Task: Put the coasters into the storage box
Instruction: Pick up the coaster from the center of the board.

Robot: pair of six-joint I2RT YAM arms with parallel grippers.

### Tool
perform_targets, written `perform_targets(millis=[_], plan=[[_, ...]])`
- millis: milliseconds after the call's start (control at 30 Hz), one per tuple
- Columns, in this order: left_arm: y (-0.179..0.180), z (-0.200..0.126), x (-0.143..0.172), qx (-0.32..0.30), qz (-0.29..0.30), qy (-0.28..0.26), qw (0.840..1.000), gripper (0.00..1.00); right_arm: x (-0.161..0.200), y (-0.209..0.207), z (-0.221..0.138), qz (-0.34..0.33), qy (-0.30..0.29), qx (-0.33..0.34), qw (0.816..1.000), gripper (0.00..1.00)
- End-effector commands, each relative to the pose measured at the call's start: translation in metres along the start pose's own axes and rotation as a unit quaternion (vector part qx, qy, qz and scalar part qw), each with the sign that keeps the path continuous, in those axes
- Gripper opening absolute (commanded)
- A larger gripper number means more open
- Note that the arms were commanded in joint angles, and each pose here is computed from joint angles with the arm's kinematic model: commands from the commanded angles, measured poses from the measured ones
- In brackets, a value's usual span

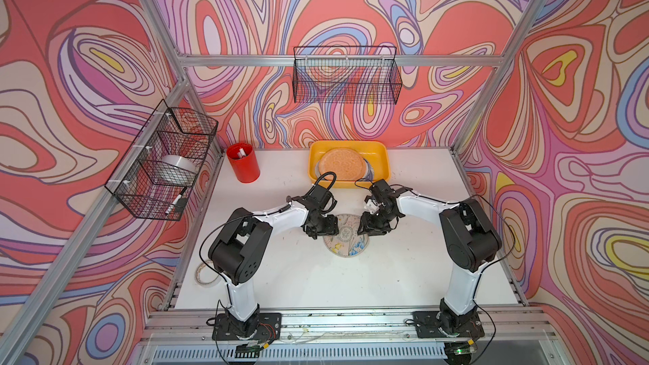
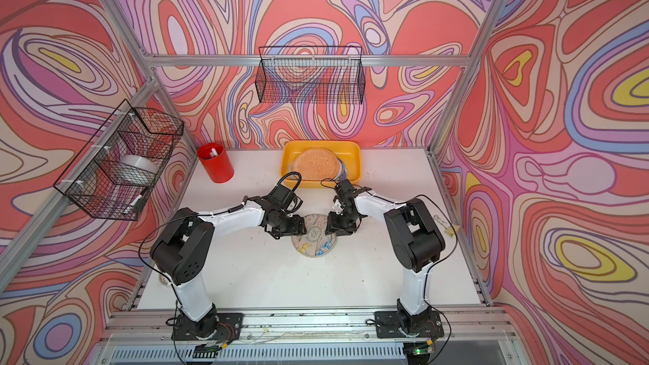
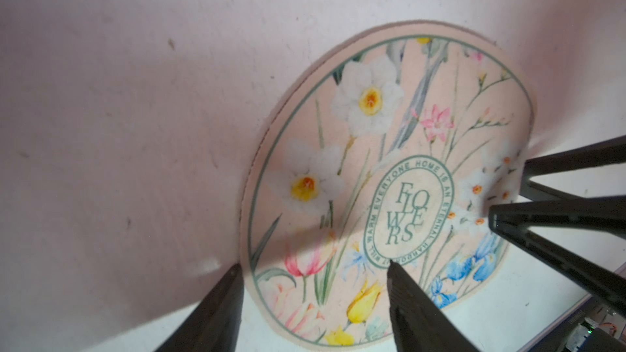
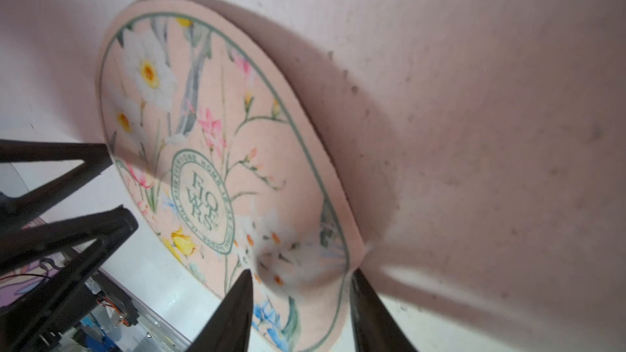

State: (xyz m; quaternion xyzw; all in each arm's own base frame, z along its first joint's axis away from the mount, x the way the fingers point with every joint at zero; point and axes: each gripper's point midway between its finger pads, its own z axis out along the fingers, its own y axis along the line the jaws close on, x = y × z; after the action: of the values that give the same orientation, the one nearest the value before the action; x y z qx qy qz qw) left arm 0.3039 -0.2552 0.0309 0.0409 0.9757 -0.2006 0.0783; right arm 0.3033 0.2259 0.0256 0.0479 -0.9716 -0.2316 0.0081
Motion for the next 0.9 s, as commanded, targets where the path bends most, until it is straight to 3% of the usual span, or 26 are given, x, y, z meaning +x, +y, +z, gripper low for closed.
perform_targets(millis=[0,167,367,867], plan=[[0.004,0.009,0.015,-0.007,-0.004,0.030,1.000,0.68,0.016,-0.013,0.021,0.010,0.035,0.023,0.999,0.38],[0.004,0.008,0.015,-0.007,-0.004,0.028,1.000,0.68,0.015,-0.013,0.021,0.011,0.034,0.022,0.999,0.17],[0.005,0.003,0.015,-0.009,-0.003,0.019,1.000,0.74,0.016,-0.011,0.018,0.009,0.032,0.020,0.999,0.01],[0.014,-0.040,0.009,-0.017,-0.004,-0.076,0.997,0.94,-0.018,0.043,-0.064,-0.040,-0.036,-0.006,0.999,0.00]])
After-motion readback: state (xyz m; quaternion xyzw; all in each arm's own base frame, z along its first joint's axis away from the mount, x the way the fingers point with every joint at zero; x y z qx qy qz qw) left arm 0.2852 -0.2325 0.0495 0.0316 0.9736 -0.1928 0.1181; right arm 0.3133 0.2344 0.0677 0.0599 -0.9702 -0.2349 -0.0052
